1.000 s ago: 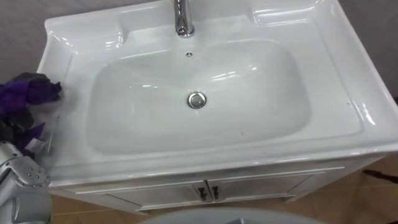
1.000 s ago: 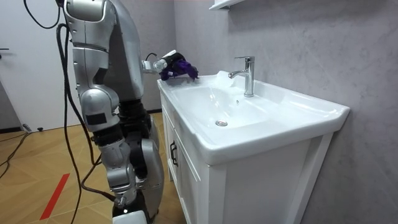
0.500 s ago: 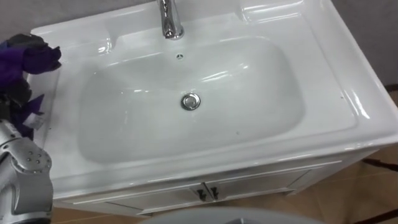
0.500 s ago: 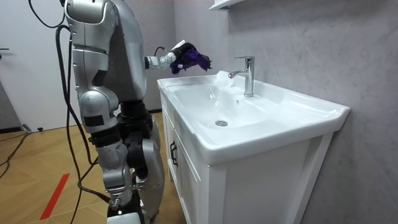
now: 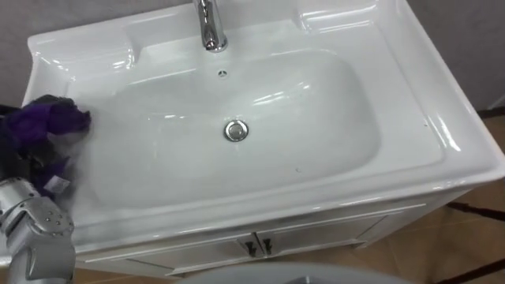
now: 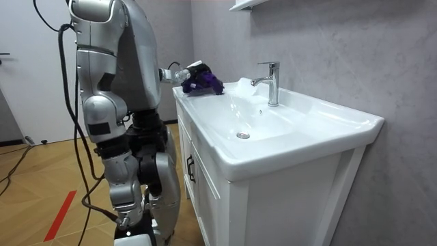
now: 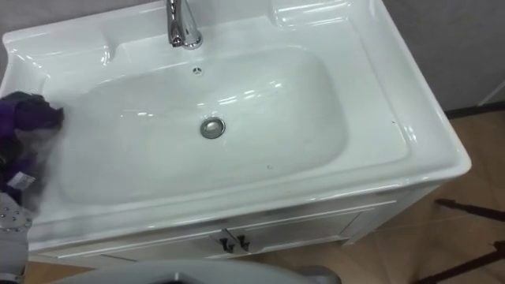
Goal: Wipe basin
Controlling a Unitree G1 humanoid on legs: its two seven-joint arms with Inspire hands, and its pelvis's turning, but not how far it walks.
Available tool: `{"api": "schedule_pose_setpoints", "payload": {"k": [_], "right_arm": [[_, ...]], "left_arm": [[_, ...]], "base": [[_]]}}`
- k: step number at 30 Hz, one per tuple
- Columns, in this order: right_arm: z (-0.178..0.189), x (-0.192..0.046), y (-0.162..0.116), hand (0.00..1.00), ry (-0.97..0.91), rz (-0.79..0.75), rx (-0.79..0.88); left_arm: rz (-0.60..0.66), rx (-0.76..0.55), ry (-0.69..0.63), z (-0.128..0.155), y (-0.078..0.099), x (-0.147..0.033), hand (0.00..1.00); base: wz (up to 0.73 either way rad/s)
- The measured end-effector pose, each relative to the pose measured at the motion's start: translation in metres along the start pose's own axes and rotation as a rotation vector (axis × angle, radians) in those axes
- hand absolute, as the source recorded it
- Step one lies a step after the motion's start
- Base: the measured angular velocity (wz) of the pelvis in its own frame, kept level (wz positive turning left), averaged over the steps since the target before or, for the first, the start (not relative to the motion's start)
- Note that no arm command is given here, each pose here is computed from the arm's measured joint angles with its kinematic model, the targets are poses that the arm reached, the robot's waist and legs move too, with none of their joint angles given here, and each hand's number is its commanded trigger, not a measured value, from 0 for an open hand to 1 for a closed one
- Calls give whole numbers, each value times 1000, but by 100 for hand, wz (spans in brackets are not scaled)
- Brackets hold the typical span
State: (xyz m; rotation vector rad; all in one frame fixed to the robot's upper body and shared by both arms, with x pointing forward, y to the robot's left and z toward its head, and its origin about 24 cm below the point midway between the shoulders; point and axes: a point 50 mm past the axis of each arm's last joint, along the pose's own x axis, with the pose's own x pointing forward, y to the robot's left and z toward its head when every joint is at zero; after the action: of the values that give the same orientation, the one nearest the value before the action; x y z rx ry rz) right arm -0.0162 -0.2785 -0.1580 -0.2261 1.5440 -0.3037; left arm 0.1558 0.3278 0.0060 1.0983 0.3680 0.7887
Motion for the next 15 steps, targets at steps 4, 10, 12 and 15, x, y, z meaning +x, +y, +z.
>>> {"api": "schedule_pose_setpoints", "payload": {"k": [4,10,12,15], "right_arm": [[3,0,0,0,-12,1,-1],[2,0,0,0,-10,3,1],[2,0,0,0,-11,6,1],[2,0,1,0,-10,12,0]], "left_arm": [[-3,0,-2,0,-1,0,100],[-48,19,5,-3,-10,-5,100],[-58,21,8,-3,-12,-6,25],[-59,19,10,-3,-13,-7,0]], "base": [[0],[0],[0],[0]]}}
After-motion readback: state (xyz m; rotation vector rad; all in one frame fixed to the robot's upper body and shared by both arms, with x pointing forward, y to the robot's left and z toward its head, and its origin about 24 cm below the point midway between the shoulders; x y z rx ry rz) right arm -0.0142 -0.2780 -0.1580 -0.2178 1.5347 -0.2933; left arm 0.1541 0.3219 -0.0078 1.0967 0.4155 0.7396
